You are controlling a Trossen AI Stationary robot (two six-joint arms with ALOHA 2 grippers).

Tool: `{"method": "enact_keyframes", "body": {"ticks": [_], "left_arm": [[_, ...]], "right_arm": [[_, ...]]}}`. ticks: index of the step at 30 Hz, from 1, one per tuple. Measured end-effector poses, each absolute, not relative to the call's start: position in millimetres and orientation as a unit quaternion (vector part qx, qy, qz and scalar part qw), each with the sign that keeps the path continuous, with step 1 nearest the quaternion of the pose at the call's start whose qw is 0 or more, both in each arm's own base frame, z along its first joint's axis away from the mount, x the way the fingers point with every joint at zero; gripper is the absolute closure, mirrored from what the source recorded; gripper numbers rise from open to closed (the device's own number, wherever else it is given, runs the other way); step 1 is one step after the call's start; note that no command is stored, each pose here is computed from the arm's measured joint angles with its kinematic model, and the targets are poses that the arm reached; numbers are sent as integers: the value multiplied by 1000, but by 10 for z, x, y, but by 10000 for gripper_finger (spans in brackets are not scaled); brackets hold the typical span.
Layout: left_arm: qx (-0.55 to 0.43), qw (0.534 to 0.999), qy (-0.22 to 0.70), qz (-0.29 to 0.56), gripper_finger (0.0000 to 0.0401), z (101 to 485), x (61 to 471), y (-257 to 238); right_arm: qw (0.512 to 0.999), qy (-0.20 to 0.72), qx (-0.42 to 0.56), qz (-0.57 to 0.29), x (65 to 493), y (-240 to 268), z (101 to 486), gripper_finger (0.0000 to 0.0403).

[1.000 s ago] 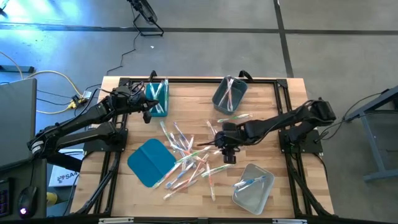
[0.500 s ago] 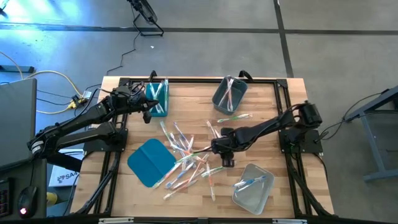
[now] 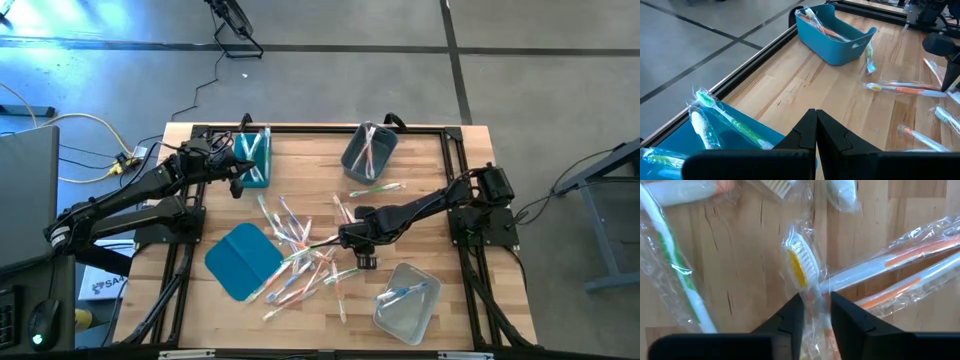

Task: Pick & Place Toothbrushes
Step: Put the orange toothbrush into the dark gray bin

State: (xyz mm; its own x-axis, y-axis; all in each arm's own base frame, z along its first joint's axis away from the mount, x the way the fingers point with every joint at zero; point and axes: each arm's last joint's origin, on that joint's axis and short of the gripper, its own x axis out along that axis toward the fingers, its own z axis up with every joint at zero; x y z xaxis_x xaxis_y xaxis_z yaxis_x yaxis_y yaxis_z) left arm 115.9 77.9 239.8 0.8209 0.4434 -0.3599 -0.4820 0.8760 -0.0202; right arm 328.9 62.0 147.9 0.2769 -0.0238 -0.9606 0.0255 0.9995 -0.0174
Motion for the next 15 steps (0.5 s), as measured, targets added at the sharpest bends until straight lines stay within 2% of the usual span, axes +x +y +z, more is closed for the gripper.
{"method": "enact_keyframes", "body": {"ticks": [8, 15], "left_arm": [[-55, 953, 175, 243, 400, 2398, 1159, 780], [-55, 953, 175, 243, 400, 2398, 1159, 779]], "right_arm": [[799, 601, 0, -14, 3289, 625, 1481, 391], [805, 592, -18, 0, 3255, 618, 1615, 396]]}}
